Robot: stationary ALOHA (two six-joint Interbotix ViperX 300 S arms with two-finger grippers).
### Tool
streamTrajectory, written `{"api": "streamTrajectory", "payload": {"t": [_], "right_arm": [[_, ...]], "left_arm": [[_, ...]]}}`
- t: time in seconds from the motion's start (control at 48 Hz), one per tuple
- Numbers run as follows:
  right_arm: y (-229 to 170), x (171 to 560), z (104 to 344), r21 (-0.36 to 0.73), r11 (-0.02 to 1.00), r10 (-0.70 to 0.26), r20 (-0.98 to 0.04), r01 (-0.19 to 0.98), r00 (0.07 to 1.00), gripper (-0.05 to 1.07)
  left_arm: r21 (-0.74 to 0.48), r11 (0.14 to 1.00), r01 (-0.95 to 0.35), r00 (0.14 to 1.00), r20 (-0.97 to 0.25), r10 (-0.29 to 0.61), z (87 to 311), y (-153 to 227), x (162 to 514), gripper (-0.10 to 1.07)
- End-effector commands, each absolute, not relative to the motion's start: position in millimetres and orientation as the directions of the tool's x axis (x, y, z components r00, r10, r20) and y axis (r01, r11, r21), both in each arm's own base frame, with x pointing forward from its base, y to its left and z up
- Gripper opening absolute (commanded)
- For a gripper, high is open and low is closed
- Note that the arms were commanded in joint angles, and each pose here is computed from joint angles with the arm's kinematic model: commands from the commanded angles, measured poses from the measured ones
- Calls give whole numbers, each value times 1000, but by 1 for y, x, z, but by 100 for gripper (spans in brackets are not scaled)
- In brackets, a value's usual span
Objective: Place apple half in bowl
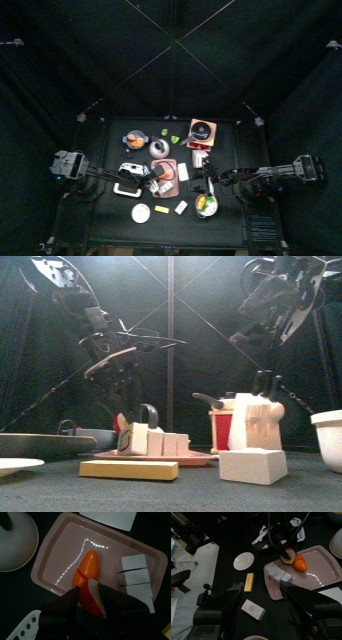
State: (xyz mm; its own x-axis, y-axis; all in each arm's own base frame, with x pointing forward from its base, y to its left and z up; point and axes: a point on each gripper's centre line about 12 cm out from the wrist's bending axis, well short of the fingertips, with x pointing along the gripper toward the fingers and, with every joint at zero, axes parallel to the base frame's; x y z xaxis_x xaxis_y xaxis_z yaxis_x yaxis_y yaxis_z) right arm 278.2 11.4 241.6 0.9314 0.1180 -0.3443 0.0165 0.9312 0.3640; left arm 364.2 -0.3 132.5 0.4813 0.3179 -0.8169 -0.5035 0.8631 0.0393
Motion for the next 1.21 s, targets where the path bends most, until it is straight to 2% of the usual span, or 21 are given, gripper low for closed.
{"api": "streamTrajectory", "payload": {"t": [0.0, 0.229, 0.438, 0.667, 0.792, 1.0, 1.188], "right_arm": [[11, 279, 248, 368, 930, 120, -325, 9, 938, 91], [11, 279, 247, 367, 930, 120, -327, 9, 937, 91], [11, 279, 247, 368, 930, 119, -328, 11, 937, 91], [11, 279, 247, 366, 930, 119, -328, 10, 937, 91], [11, 279, 246, 366, 930, 117, -329, 12, 937, 91], [11, 278, 247, 366, 930, 119, -328, 10, 937, 91], [11, 277, 245, 361, 932, 118, -333, 11, 936, 91]], "left_arm": [[14, 863, -505, 515, -798, 314, 147, -1, 367, 69], [0, 865, -501, 549, -773, 318, 163, 2, 365, 69], [-23, 857, -514, 591, -734, 335, 188, 13, 352, 69], [9, 774, -633, 580, -657, 482, 223, 67, 313, 69], [23, 715, -699, 554, -615, 561, 234, 99, 289, 69], [65, 589, -806, 436, -607, 664, 224, 155, 252, 69], [35, 551, -834, 402, -645, 650, 202, 183, 244, 70]]}}
